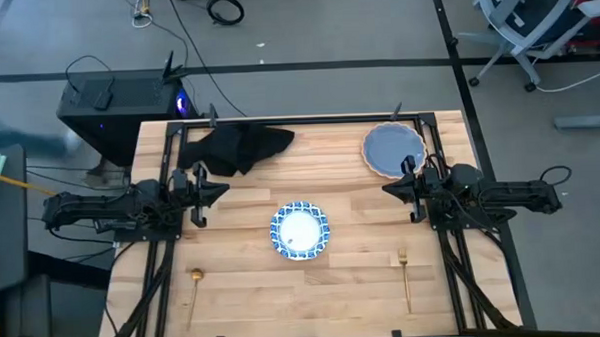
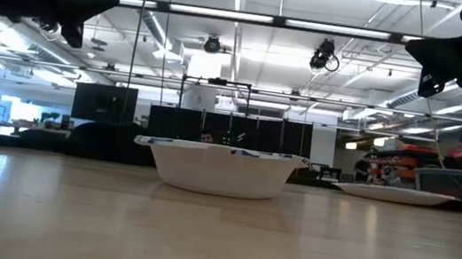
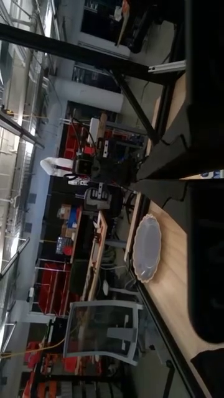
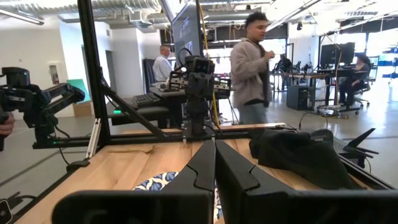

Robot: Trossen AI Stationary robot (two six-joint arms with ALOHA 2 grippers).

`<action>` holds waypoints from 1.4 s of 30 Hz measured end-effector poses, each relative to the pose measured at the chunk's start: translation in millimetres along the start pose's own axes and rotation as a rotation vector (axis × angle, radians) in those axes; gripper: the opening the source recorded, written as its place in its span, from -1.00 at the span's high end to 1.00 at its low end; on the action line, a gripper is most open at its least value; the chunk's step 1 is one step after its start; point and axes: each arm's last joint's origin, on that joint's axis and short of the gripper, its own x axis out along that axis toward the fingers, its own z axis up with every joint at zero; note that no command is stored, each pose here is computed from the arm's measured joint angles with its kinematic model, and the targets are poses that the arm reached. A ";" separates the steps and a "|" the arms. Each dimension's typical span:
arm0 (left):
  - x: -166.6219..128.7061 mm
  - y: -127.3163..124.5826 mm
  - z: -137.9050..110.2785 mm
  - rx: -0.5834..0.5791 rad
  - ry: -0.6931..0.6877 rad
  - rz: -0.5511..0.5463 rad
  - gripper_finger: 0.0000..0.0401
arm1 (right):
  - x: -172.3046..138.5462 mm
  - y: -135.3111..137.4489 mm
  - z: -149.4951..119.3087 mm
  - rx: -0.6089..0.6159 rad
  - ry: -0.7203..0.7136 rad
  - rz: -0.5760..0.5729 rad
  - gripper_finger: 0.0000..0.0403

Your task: Set table place

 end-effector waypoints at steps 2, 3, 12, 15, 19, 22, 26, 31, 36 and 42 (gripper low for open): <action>0.0 0.2 -0.6 0.002 0.007 0.002 0.97 | 0.0 0.0 0.0 0.000 0.000 0.000 0.93; 0.0 0.4 -1.3 0.003 0.013 0.007 0.97 | 0.0 0.0 0.0 0.000 0.000 0.000 0.93; -0.8 4.8 -10.9 0.017 0.104 0.115 0.98 | 0.0 0.0 0.0 0.000 0.000 0.000 0.93; -1.2 6.3 -12.3 -0.030 0.108 0.162 0.97 | 0.0 0.0 0.0 0.000 0.000 0.000 0.93; -1.2 6.5 -12.2 -0.050 0.106 0.169 0.98 | 0.0 0.0 0.0 0.000 0.000 0.000 0.93; -1.2 6.6 -12.1 -0.051 0.104 0.176 0.97 | 0.0 0.0 0.0 0.000 0.000 0.000 0.93; -1.2 6.6 -11.8 -0.053 0.103 0.177 0.98 | 0.0 0.0 0.0 0.000 0.000 0.000 0.93; -1.2 6.6 -11.7 -0.053 0.102 0.177 0.98 | 0.0 0.0 0.1 0.000 0.000 0.000 0.93; -1.2 6.8 -11.6 -0.061 0.100 0.183 0.98 | 0.0 0.0 0.0 0.000 0.000 0.000 0.93; -1.2 6.9 -11.5 -0.072 0.098 0.188 0.98 | 0.0 0.0 0.1 0.000 -0.001 0.000 0.93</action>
